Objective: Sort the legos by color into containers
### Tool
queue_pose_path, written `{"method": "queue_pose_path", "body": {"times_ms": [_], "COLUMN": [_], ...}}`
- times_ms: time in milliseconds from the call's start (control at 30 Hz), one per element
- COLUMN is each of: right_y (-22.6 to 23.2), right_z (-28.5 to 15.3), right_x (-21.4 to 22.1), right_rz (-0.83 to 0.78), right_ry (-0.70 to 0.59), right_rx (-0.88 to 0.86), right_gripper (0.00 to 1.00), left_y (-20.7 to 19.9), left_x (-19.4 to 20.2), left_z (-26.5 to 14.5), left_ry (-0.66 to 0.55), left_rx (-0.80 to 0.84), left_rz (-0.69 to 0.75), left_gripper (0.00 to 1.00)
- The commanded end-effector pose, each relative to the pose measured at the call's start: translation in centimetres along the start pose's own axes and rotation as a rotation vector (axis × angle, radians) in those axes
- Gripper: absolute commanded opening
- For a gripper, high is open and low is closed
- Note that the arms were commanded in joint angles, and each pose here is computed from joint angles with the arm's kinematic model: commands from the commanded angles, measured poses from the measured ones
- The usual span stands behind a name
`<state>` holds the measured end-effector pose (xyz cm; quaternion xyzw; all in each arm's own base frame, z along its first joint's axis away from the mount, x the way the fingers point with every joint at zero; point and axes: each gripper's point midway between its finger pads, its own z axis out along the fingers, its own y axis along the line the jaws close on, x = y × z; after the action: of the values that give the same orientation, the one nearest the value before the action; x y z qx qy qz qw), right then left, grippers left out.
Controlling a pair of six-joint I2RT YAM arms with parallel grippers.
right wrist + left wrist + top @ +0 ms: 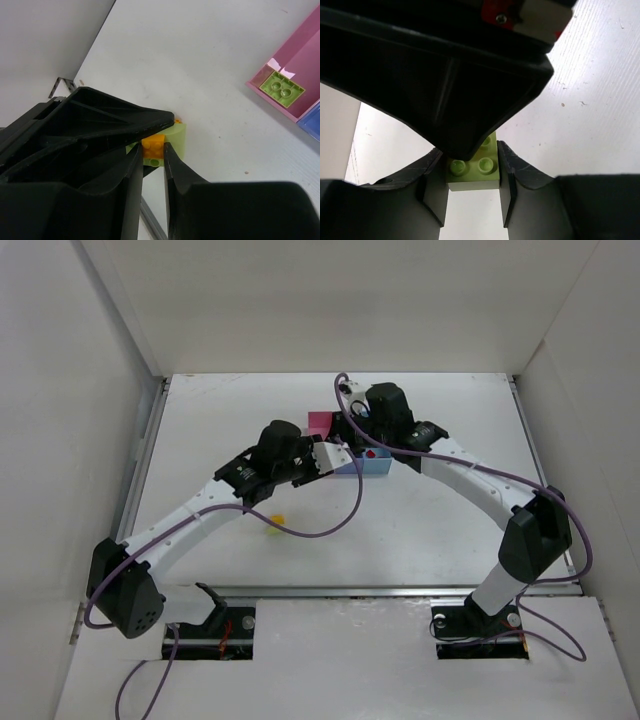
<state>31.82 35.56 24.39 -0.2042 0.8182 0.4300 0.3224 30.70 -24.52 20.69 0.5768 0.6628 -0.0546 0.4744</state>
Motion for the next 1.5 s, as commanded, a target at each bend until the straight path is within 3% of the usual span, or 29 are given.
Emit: {"method": "queue_pose_path", "body": {"times_ms": [0,233,433,867,1167,1467], "right_y": [3.2,-2.5,-5.1,-6.0,-10.4,-17.0], "right_z": [-1.3,-3.3,-5.9,-6.2,-3.8,1.5], "right_x": [-2.5,-3.0,-5.4,-5.5,-5.0,-3.5], "right_rz": [-0.071,0.01,0.043,0.058,0.078,0.079], "right_ry": [-0.089,-0.134,-0.22,-0.216,-0.158,-0.018], "right_rx": [-0.078,0.096,0.161,0.158,0.27,0.388], "right_gripper": [0.0,0.0,0.0,0.0,0.0,0.0], "left_y": [0.0,-0.1,-0.4,0.6,3.2,4.2], "left_x": [-0.9,4.0,5.2,7.4,6.0,6.5], "left_z": [-0.5,-0.3,-0.5,-0.1,-0.4,-0.3], "left_ry": [-0.019,0.149,0.168,0.216,0.175,0.183], "left_rx": [0.005,-0.003,0.021,0.023,-0.032,-0.057], "left_rz": [-0.015,-0.085,-0.123,-0.204,-0.289,-0.347], "left_gripper": [0.0,0.0,0.0,0.0,0.0,0.0]}}
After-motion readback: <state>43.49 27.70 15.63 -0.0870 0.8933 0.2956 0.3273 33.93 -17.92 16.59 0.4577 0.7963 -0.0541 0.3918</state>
